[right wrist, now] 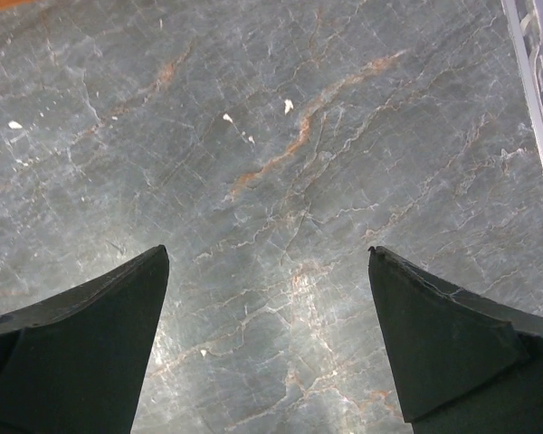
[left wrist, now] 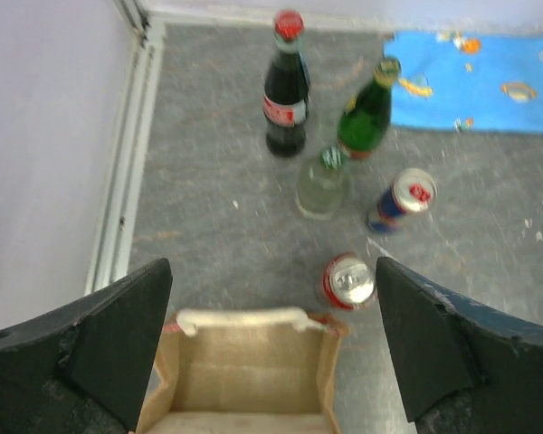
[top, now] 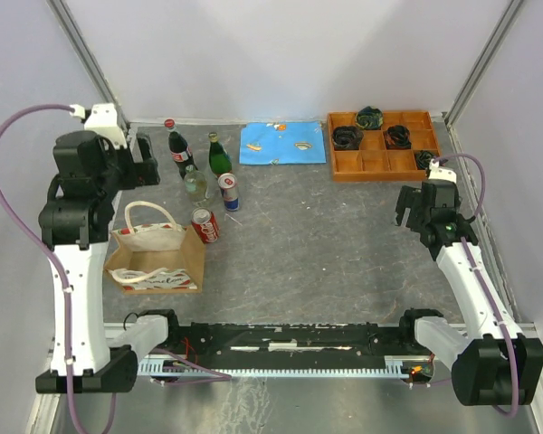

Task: Place the beverage into the canvas bag

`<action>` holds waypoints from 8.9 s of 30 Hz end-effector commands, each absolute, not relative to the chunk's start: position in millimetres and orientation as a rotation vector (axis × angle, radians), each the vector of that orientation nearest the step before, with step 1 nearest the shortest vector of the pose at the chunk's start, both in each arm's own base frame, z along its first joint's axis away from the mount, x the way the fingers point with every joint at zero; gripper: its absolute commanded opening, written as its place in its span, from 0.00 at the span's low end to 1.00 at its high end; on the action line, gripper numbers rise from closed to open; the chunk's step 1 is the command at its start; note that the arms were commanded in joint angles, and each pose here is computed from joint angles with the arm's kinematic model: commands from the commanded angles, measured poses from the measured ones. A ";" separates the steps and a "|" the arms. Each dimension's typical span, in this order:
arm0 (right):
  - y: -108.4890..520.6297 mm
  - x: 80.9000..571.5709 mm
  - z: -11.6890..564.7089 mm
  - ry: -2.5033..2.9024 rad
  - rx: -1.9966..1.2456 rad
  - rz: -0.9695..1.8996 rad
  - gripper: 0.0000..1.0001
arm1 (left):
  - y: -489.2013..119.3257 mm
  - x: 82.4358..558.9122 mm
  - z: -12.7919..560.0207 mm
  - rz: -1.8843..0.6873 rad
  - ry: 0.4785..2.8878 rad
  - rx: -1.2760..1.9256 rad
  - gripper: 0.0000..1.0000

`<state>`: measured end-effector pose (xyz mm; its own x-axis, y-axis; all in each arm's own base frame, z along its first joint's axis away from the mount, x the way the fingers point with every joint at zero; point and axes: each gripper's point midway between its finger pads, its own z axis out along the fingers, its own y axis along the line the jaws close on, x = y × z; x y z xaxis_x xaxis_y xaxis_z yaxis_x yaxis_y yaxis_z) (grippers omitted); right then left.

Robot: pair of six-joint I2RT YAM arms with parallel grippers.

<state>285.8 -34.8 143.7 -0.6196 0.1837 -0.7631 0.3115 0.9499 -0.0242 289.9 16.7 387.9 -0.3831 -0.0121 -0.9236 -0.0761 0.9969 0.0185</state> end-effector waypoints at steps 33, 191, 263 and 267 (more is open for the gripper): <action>-18.9 275.2 143.6 2.343 0.259 -0.100 0.99 | 104.1 216.6 254.3 0.212 2.403 -0.639 0.88; 100.4 270.7 268.9 2.173 -0.069 0.499 0.90 | -307.8 283.4 205.0 -0.795 2.633 0.604 0.91; 57.6 246.5 267.5 2.136 -0.001 0.071 0.95 | -255.3 299.5 167.1 -0.475 2.661 1.256 0.03; 57.5 246.4 266.2 2.137 0.000 0.070 0.95 | -256.3 299.4 161.7 -0.481 2.663 1.246 0.03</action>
<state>244.0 58.4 252.0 -0.5814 0.0073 -0.8136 -0.0385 0.9986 0.0365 300.0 -256.1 153.3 -0.6693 0.7017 -0.2442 0.7430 0.6296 -0.2270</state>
